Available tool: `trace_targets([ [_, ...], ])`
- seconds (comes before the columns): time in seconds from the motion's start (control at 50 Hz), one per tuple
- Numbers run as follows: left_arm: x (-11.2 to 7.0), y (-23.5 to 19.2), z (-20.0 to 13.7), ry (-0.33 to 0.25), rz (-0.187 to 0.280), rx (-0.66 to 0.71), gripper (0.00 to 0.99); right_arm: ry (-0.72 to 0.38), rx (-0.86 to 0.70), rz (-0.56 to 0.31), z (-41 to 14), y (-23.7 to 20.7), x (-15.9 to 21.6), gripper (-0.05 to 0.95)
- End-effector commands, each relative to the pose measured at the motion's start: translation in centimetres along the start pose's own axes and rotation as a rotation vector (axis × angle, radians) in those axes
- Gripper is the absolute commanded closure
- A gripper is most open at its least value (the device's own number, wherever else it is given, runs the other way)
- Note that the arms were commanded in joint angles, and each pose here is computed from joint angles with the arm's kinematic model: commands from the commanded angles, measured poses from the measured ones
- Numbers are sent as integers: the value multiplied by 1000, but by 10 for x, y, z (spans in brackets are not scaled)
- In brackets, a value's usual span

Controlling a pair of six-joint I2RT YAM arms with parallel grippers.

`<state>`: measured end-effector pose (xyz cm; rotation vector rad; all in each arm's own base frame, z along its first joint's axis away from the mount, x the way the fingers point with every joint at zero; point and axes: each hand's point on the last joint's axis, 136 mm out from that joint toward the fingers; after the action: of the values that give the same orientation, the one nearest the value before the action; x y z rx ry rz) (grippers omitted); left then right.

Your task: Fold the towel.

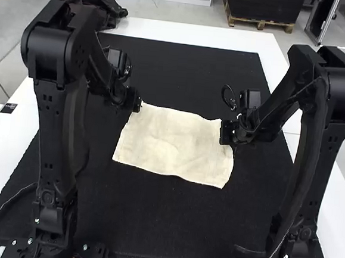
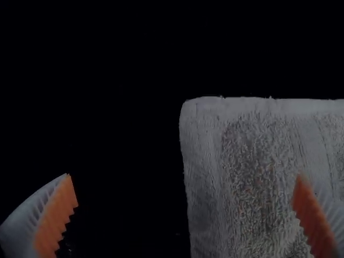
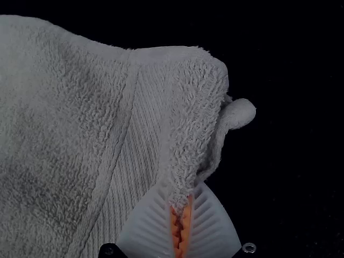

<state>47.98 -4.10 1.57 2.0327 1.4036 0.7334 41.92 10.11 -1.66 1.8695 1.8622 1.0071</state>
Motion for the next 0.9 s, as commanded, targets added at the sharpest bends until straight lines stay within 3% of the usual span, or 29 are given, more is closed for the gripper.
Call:
trace_targets([
  [0.0,-6,-11,3,-14,-4,16,38,-19,30,24,-3,-13,-9,920],
  [0.18,-6,-17,6,-13,-6,20,38,-18,29,25,-3,-12,-9,920],
  [0.26,-8,-23,8,-18,-5,36,125,-17,29,27,-3,-12,-9,920],
  [0.3,-10,-29,10,-24,-5,50,292,-15,30,34,-3,-12,-9,920],
  [0.38,-10,-39,14,-25,-10,67,751,-8,31,47,-3,-12,-9,920],
  [0.44,-10,-43,16,-30,-12,68,972,-4,30,54,-3,-11,-9,920],
  [0.64,-4,-38,14,-23,-12,50,969,-3,29,68,-3,-10,-12,920],
  [0.88,13,-3,-1,12,-16,-32,969,-3,34,68,-4,-12,-12,920],
])
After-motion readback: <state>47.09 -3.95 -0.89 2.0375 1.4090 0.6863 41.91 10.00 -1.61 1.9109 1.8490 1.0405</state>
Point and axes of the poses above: each hand's point on the last joint's axis, 136 mm out from that joint toward the fingers, its own z axis out along the fingers, its own x axis along the line the jaws close on, y = z × x, and after that the axes turned 15 degrees about z, right-handed
